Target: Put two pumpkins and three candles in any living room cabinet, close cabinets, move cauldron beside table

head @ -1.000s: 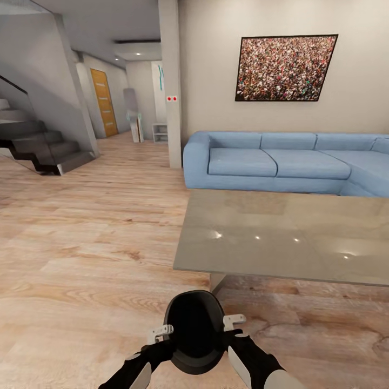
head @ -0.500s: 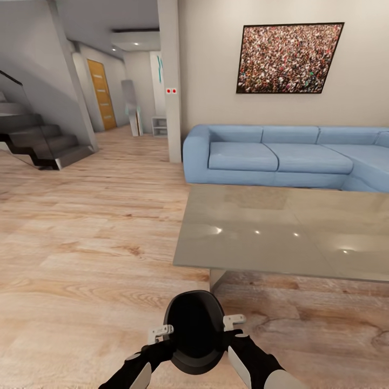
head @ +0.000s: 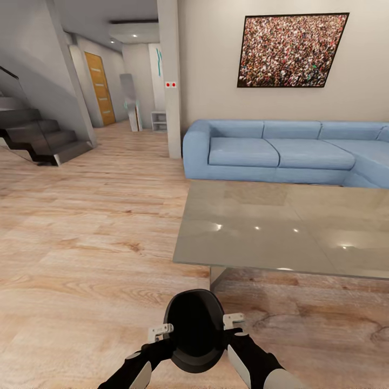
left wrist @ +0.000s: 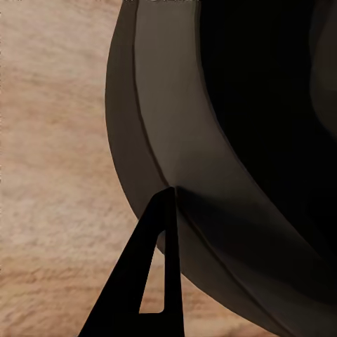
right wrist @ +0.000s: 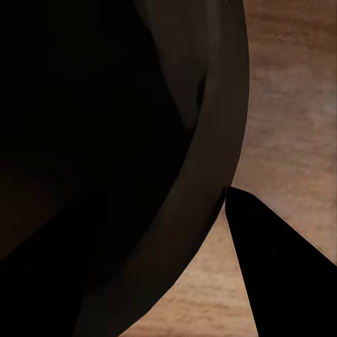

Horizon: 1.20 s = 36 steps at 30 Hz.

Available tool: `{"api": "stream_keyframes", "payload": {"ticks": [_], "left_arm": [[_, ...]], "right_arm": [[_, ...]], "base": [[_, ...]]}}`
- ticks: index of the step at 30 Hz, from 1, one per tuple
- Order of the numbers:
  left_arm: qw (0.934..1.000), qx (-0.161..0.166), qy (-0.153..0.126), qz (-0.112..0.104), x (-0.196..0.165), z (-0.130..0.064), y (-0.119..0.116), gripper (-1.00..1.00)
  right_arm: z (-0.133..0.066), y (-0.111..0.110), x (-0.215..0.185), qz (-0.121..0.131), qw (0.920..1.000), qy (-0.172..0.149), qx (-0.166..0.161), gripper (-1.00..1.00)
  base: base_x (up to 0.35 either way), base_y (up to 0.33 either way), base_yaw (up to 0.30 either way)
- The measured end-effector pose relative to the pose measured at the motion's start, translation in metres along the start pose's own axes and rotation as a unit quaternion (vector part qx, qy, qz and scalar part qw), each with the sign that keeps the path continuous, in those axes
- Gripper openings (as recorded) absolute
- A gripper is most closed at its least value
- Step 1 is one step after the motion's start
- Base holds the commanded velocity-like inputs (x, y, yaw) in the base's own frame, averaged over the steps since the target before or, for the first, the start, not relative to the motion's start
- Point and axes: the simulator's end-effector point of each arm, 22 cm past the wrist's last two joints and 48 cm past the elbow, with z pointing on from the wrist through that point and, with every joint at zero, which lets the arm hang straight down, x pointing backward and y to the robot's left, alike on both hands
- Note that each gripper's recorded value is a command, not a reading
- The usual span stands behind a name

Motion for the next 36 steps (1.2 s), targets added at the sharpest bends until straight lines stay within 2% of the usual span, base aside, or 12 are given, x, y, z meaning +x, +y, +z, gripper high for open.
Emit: {"api": "stream_keyframes", "payload": {"ticks": [12,13,15,27,28,29,36], "left_arm": [[1.0,0.0,0.0,0.0,0.0001,0.0,0.0001,-1.0],[1.0,0.0,0.0,0.0,0.0001,0.0,0.0001,1.0],[1.0,0.0,0.004,-0.001,0.0044,0.0009,0.0012,1.0],[1.0,0.001,0.004,-0.003,0.0045,0.0008,0.0015,1.0],[1.0,0.001,0.004,-0.003,0.0045,0.0008,0.0015,1.0],[1.0,0.0,0.006,-0.003,0.0057,0.0012,0.0024,1.0],[1.0,-0.001,0.006,-0.002,0.0058,0.0012,0.0026,1.0]], "right_arm": [[0.0,0.0001,0.0,0.0,1.0,0.0,0.0,-1.0],[0.0,0.0001,0.0,0.0,1.0,0.0,0.0,-1.0],[0.0006,0.0008,-0.0012,-0.008,1.0,-0.001,-0.001,-1.0],[0.0007,0.0006,-0.0011,-0.008,1.0,-0.002,-0.001,-1.0],[0.0007,0.0006,-0.0011,-0.008,1.0,-0.002,-0.001,1.0],[0.0012,0.0041,-0.0001,0.0,1.0,-0.001,-0.009,1.0],[0.0012,0.0041,0.0,0.001,1.0,-0.001,-0.009,1.0]], "base": [[0.0,0.0,0.0],[0.0,0.0,0.0],[0.0,0.0,0.0],[0.0,0.0,0.0],[0.0,0.0,0.0],[0.0,0.0,0.0],[0.0,0.0,0.0]]}}
